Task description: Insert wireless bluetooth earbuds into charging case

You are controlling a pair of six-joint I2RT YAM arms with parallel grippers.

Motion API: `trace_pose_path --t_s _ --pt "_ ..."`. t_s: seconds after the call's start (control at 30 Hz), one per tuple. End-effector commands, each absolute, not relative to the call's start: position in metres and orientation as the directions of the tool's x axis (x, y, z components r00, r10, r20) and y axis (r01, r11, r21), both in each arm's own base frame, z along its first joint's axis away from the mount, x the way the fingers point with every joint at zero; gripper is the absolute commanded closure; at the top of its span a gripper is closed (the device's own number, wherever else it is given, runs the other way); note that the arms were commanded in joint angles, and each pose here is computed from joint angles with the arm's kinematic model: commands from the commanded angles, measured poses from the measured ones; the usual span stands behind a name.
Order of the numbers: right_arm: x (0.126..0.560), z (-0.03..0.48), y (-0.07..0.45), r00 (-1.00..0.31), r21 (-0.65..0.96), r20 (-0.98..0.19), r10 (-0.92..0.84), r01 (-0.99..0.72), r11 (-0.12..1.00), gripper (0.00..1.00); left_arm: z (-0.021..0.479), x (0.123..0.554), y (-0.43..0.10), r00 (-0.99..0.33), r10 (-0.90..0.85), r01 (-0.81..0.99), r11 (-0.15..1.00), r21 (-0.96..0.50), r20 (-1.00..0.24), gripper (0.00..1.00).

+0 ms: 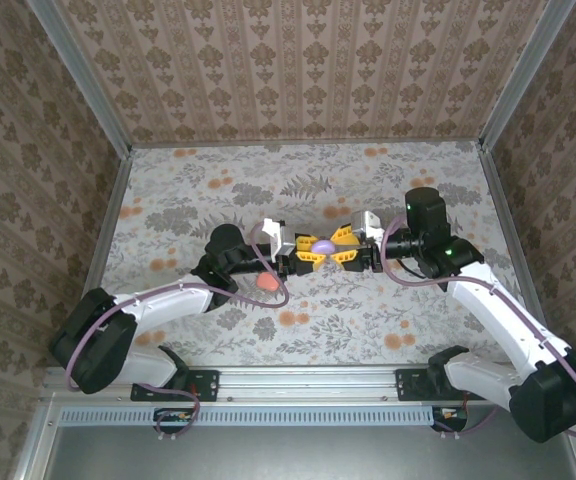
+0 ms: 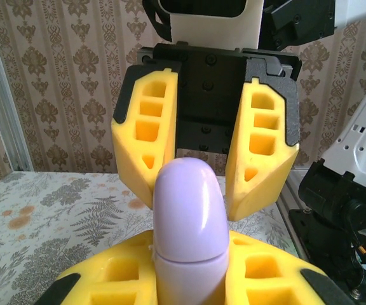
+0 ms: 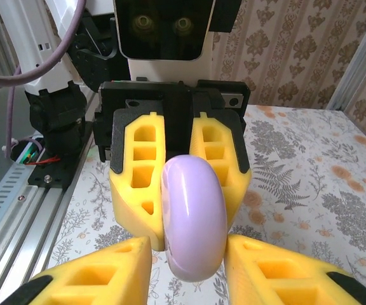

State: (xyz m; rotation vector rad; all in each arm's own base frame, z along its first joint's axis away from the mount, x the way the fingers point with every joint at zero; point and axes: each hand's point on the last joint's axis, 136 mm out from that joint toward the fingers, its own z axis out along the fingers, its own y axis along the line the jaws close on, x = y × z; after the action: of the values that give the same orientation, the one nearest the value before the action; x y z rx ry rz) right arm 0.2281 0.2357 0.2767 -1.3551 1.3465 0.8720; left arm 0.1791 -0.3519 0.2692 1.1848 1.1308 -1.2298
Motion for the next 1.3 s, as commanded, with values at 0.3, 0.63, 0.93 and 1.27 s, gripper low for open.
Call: trace_pose_path --t_s 0.3,0.63,0.93,1.27 --pt "0.2227 0.2900 0.2411 0.174 -0.192 -0.957 -0.231 -0.980 0.058 0.76 0.2876 0.1761 -0.3510 0.090 -0.103 0.996 -0.014 0.092 -0.991 0.86" --pt "0.2229 0.2879 0.2403 0.177 -0.197 -0.954 -0.244 -0.979 0.058 0.77 0.2848 0.1770 -0.3517 0.087 -0.092 0.996 -0.010 0.089 -0.992 0.82" --pt "0.2246 0.2848 0.2409 0.166 -0.185 -0.954 -0.250 -0.981 0.056 0.77 0.2820 0.1811 -0.3508 0.086 -0.083 0.996 0.015 0.085 -0.993 0.76" --pt "0.2257 0.2834 0.2391 0.160 -0.182 -0.952 -0.259 -0.981 0.062 0.77 0.2796 0.1842 -0.3508 0.086 -0.073 0.996 0.032 0.084 -0.994 0.68"
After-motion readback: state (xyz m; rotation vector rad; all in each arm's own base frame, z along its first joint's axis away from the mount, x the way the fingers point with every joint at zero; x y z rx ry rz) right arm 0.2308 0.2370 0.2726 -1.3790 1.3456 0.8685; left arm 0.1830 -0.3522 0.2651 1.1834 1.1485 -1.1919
